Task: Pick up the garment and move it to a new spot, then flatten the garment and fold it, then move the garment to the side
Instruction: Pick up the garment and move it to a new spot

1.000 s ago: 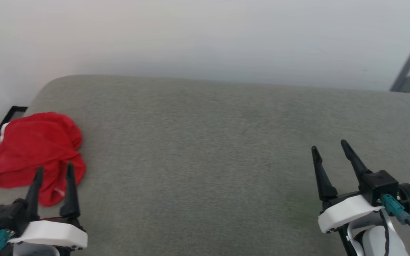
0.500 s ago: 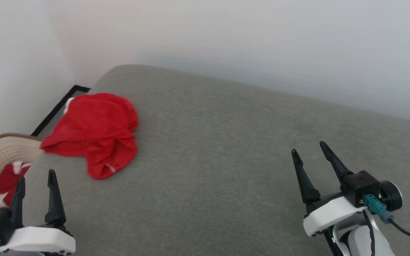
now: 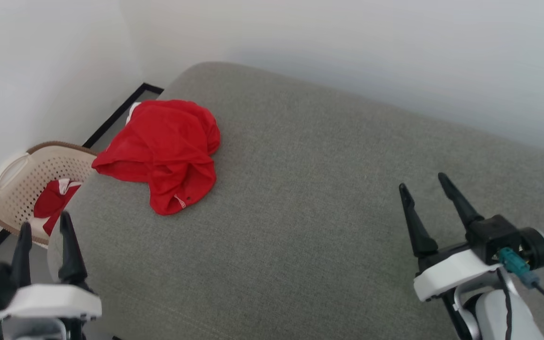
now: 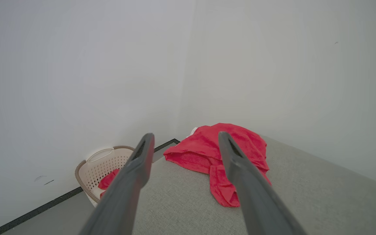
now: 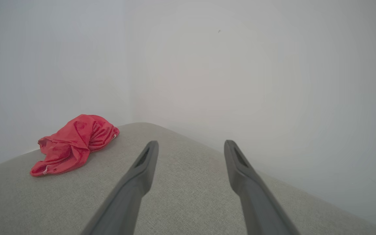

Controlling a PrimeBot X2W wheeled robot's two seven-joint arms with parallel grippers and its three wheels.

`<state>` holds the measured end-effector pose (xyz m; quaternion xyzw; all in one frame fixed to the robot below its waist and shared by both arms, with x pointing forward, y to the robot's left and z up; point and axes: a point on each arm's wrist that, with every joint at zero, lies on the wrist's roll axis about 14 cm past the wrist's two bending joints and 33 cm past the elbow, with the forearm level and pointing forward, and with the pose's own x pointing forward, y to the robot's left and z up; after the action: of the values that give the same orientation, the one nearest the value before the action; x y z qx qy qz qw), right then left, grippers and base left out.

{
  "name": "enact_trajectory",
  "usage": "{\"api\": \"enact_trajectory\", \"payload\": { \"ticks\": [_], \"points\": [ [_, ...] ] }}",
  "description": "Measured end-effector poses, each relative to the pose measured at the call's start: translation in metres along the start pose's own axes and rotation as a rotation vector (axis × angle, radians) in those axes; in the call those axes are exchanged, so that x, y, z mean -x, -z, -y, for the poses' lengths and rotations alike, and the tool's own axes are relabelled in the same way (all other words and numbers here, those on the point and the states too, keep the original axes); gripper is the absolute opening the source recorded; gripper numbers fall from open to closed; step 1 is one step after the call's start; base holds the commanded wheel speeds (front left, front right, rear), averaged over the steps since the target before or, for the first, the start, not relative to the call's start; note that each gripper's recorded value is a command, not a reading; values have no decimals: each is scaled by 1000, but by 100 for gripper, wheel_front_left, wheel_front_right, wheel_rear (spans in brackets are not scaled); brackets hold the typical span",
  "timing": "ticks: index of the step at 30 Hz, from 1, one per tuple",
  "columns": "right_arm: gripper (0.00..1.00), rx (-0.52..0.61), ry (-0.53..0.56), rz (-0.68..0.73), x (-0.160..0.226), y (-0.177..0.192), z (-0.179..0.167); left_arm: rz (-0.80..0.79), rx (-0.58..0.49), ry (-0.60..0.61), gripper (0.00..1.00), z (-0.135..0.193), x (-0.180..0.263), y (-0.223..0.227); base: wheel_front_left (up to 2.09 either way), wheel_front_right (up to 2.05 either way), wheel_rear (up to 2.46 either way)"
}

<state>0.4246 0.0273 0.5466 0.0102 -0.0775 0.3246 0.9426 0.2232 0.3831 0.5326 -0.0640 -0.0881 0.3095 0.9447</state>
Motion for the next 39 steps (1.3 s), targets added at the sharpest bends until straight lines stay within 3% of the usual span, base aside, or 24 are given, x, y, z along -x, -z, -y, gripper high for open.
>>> {"api": "enact_trajectory", "payload": {
  "ticks": [15, 25, 31, 39],
  "points": [
    [100, 34, 62, -14, -16, 10, 49, -60, -28, 137, 100, 52, -105, 12, 0, 0, 0],
    [100, 60, 120, -41, -22, 29, 93, -226, -43, 149, 100, 87, -178, 65, 0, 0, 0],
    [100, 69, 150, -72, -22, 48, 115, -431, -69, 105, 100, 94, -201, 121, 0, 0, 0],
    [100, 77, 183, -144, -15, 78, 137, -796, -88, 25, 100, 99, -194, 206, 0, 0, 0]
  ]
}}
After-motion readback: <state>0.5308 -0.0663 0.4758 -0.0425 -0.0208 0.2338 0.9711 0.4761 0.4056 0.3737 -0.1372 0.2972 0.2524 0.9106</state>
